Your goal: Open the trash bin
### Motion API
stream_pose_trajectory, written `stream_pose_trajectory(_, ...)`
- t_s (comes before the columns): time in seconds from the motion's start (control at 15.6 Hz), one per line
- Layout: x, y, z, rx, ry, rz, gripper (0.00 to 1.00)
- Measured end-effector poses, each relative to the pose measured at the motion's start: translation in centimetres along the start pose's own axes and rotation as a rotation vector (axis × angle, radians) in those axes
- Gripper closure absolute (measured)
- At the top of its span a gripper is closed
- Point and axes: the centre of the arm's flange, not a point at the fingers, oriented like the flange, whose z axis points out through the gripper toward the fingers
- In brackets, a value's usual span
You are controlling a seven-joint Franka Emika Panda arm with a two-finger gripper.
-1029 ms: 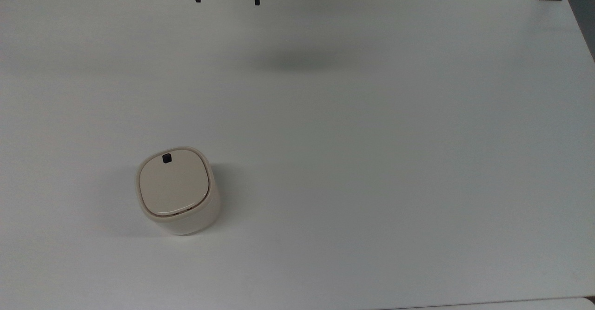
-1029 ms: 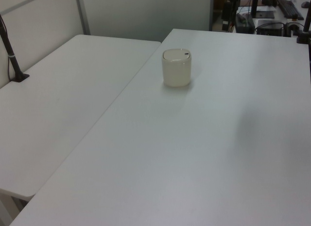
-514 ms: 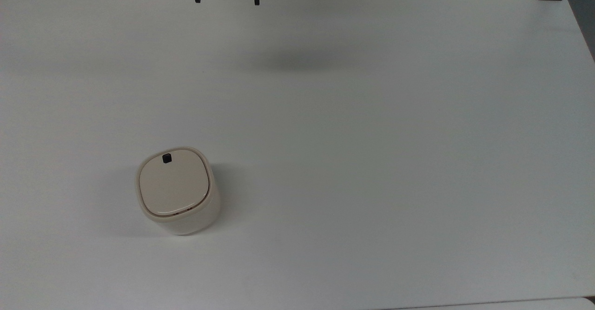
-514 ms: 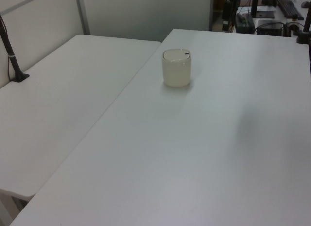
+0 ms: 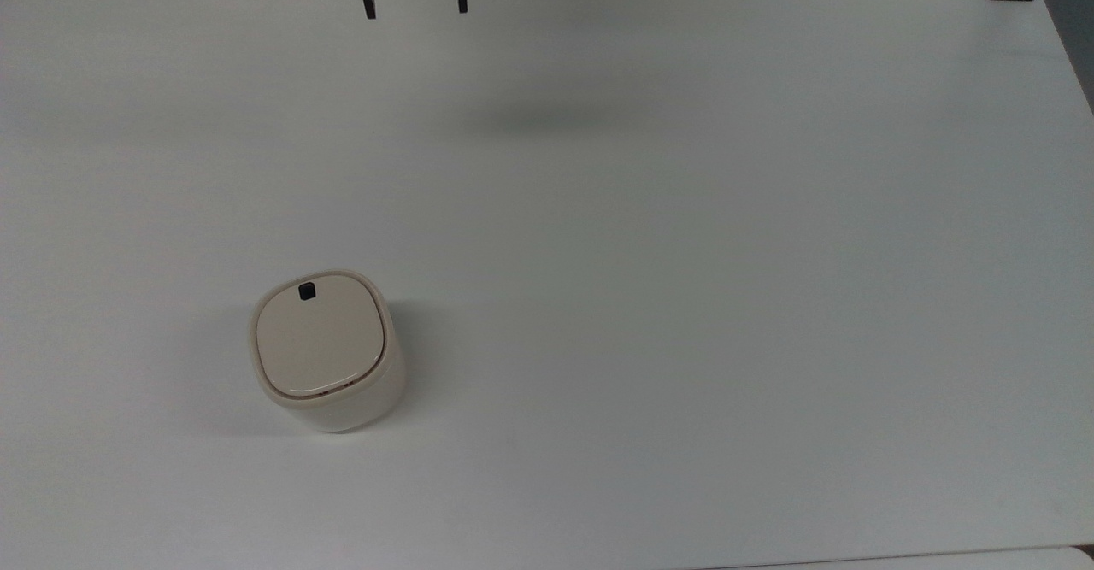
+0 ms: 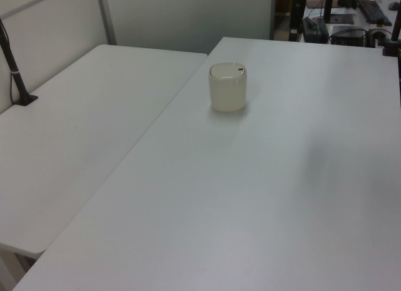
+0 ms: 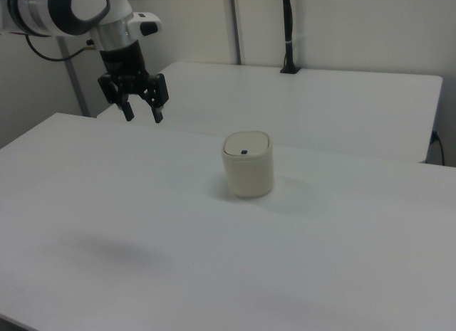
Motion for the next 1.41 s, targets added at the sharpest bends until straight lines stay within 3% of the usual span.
stream_pose_trajectory(0.26,0.7,0.2,0.0,-0.007,0.044,0.027,0.69)
stream_pose_trajectory(0.45,2.4,0.5,0.7,-0.013,0.124,0.169,0.98)
stream_pose_trajectory(0.77,7.1,1.6,5.0,-0.009,0.305,0.456,0.99)
stream_pose_trajectory(0.96,9.1,2.2,8.3,-0.057,0.373,0.571,0.99)
stream_pose_trajectory(1.16,10.3,3.4,10.7,-0.116,0.438,0.659,0.99)
stream_pose_trajectory(1.41,10.9,6.4,13.3,-0.151,0.49,0.713,0.99)
